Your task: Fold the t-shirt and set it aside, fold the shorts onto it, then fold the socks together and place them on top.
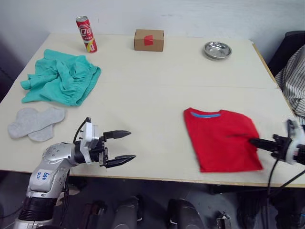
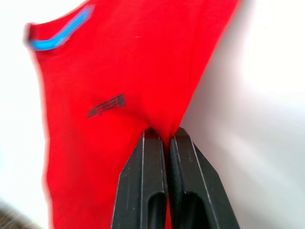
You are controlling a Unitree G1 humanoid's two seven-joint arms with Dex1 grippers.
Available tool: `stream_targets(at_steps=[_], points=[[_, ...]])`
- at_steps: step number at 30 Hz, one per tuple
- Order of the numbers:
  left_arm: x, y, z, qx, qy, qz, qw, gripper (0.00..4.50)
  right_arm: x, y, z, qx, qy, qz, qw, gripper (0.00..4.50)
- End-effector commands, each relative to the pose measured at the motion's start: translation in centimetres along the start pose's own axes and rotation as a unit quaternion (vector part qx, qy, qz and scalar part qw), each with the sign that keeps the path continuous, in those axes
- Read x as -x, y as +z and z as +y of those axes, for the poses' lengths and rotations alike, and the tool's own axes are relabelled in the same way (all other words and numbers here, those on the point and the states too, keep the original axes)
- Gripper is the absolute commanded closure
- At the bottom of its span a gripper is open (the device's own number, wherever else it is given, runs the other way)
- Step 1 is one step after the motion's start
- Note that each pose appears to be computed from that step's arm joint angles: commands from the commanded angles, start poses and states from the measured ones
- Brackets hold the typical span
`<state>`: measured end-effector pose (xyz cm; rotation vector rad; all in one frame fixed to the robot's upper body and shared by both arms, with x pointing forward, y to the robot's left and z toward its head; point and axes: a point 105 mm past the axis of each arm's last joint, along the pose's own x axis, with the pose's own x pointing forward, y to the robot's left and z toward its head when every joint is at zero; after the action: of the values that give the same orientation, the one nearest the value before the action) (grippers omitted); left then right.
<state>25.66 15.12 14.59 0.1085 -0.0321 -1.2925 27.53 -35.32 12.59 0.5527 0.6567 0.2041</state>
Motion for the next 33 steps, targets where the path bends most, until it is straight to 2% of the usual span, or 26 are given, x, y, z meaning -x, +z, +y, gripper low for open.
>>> stream_targets(at_steps=[1,6,10,13,16,20,22,24,25,28,30,31,33], points=[[0.6,1.0,0.1,-0.021,0.0,-0.007,1.0,0.03,1.1,2.0,-2.9,0.05,-0.054,-0.031,0.997,4.5],[1.5,1.5,0.5,-0.026,0.009,0.0,1.0,0.03,1.3,3.3,-4.7,0.036,-0.088,-0.052,0.994,4.5],[2.5,1.3,0.2,-0.024,0.022,0.01,0.999,0.03,0.6,4.0,-3.9,0.077,-0.056,-0.068,0.993,4.5],[3.2,0.9,0.2,-0.013,0.047,0.014,0.999,0.0,0.2,4.1,-3.3,0.158,-0.054,-0.059,0.984,3.8],[3.9,0.5,0.4,-0.008,0.079,0.012,0.997,0.0,0.2,4.2,-2.6,0.246,-0.052,-0.053,0.966,2.83],[5.9,0.0,1.5,-0.024,0.163,0.001,0.986,0.0,0.9,6.0,-0.4,0.421,-0.072,-0.089,0.9,1.46],[8.3,-0.6,2.6,-0.041,0.23,0.016,0.972,0.0,1.8,7.4,2.9,0.487,-0.042,-0.13,0.862,0.75],[12.0,-2.1,3.5,-0.053,0.311,0.069,0.946,0.0,3.0,7.7,7.6,0.551,0.03,-0.166,0.817,0.11],[13.5,-2.4,3.7,-0.054,0.339,0.077,0.936,0.0,3.0,7.4,8.8,0.566,0.044,-0.176,0.804,0.05],[16.9,-2.7,3.7,-0.048,0.407,0.067,0.91,0.0,1.9,5.2,10.8,0.581,0.085,-0.177,0.79,0.05],[19.3,-3.4,2.7,-0.035,0.448,0.074,0.89,0.0,0.7,2.2,12.3,0.578,0.148,-0.164,0.786,0.05],[20.6,-3.7,1.9,-0.028,0.466,0.083,0.88,0.0,0.0,0.8,12.8,0.585,0.172,-0.163,0.775,0.05],[23.1,-3.7,0.3,-0.019,0.511,0.086,0.855,0.0,-1.1,-0.9,14.0,0.578,0.216,-0.186,0.765,0.05]])
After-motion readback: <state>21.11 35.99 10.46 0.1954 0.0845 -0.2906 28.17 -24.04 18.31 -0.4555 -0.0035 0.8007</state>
